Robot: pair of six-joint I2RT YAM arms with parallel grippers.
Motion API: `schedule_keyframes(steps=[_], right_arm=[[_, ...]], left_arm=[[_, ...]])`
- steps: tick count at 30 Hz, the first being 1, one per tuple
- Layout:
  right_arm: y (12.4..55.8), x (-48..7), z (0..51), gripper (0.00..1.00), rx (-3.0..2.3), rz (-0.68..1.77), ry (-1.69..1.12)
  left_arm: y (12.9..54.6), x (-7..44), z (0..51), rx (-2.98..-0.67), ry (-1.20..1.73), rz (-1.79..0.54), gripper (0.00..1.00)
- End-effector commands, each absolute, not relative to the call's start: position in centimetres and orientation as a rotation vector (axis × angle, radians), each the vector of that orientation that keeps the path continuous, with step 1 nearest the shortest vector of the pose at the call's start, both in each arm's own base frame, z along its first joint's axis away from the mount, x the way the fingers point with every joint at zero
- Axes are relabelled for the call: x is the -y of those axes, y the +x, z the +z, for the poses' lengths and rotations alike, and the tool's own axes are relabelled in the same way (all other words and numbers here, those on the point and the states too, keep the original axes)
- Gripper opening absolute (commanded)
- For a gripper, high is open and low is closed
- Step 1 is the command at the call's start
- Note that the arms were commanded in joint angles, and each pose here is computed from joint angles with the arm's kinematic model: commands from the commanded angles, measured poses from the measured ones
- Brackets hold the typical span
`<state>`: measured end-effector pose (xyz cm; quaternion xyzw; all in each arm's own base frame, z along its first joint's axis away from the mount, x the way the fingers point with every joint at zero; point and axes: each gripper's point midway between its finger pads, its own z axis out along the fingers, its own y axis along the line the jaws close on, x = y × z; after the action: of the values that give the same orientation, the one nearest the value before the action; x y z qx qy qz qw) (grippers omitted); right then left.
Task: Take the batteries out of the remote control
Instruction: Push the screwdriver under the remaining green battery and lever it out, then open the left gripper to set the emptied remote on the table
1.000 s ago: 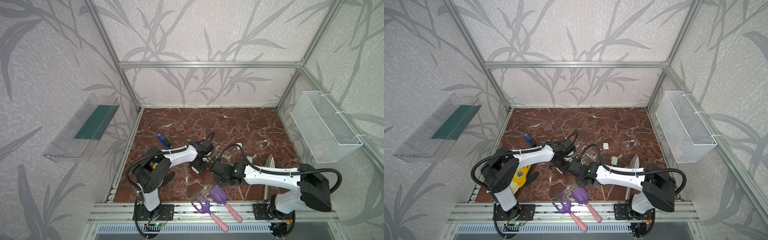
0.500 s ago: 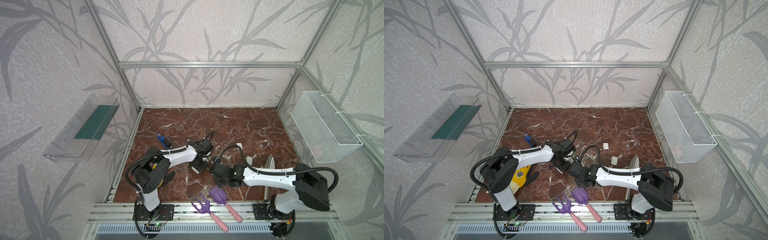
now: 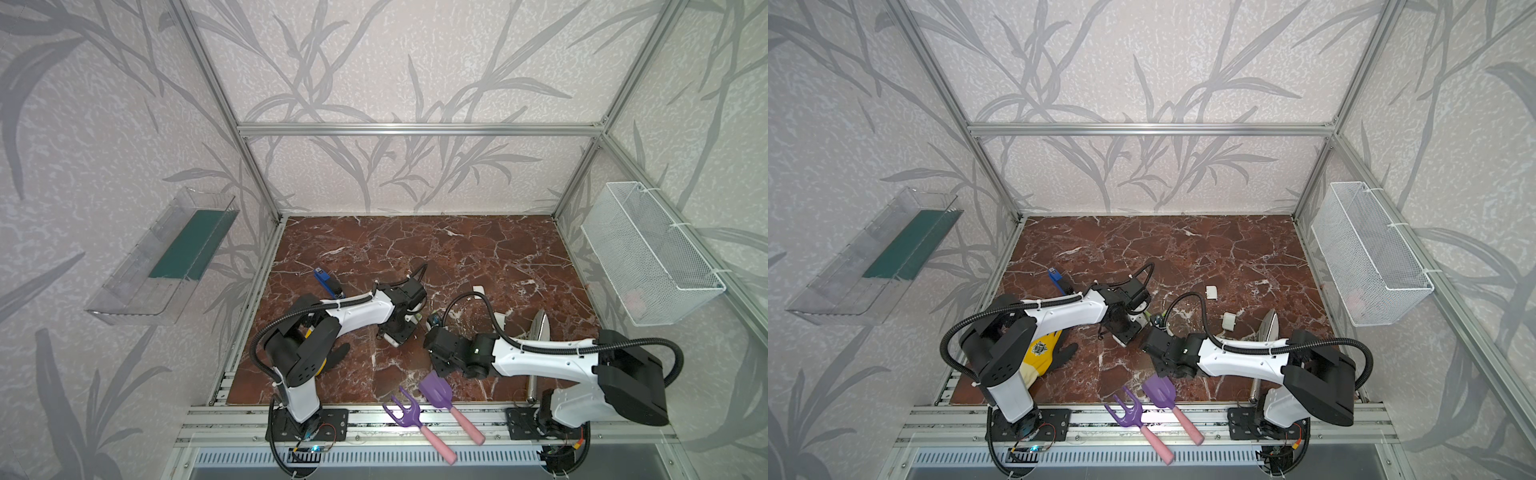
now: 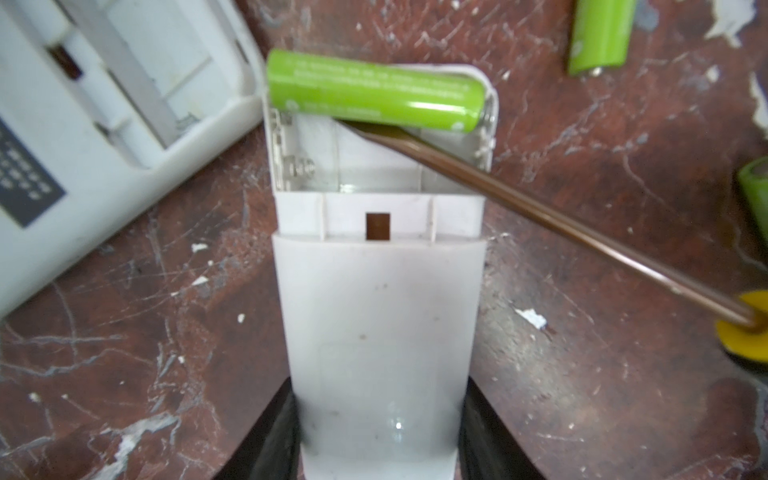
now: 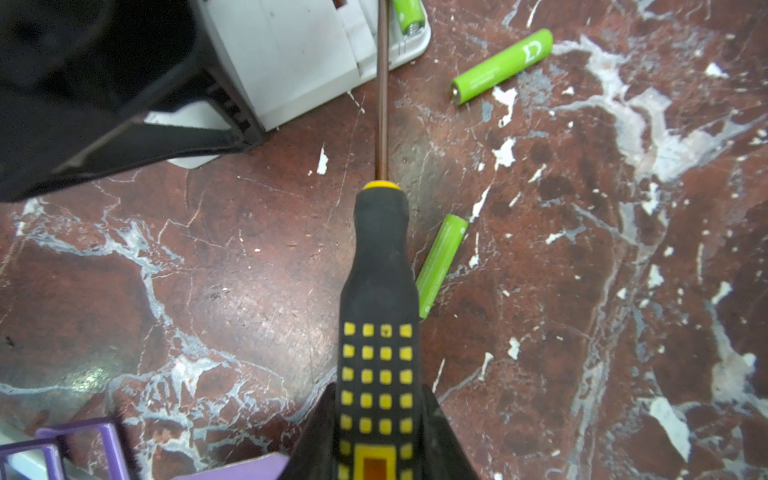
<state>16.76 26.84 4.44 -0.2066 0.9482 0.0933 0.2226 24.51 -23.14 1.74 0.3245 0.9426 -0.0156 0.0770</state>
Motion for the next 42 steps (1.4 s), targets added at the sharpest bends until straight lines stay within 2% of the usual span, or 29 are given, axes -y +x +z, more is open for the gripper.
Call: schedule_keyframes(steps=[1, 17, 32, 42], right_arm=[[16.9, -26.2, 4.7, 0.0, -2.597, 0.257, -0.551], [16.8, -26.3, 3.7, 0.0, -2.572, 0.312, -0.54], [18.8, -24.0, 9.1, 0.0, -2.436, 0.271, -0.504], [20.1, -20.5, 9.4, 0.0, -2.444, 0.218, -0.419]], left_arm=[[24.9, 24.1, 1.7, -2.809, 0.916, -0.118, 0.33], [24.4, 24.6, 2.2, -2.809, 0.89, -0.191, 0.33], [25.3, 24.3, 4.1, -2.744, 0.88, -0.172, 0.45], [25.1, 23.7, 4.1, -2.765, 0.917, -0.128, 0.51]])
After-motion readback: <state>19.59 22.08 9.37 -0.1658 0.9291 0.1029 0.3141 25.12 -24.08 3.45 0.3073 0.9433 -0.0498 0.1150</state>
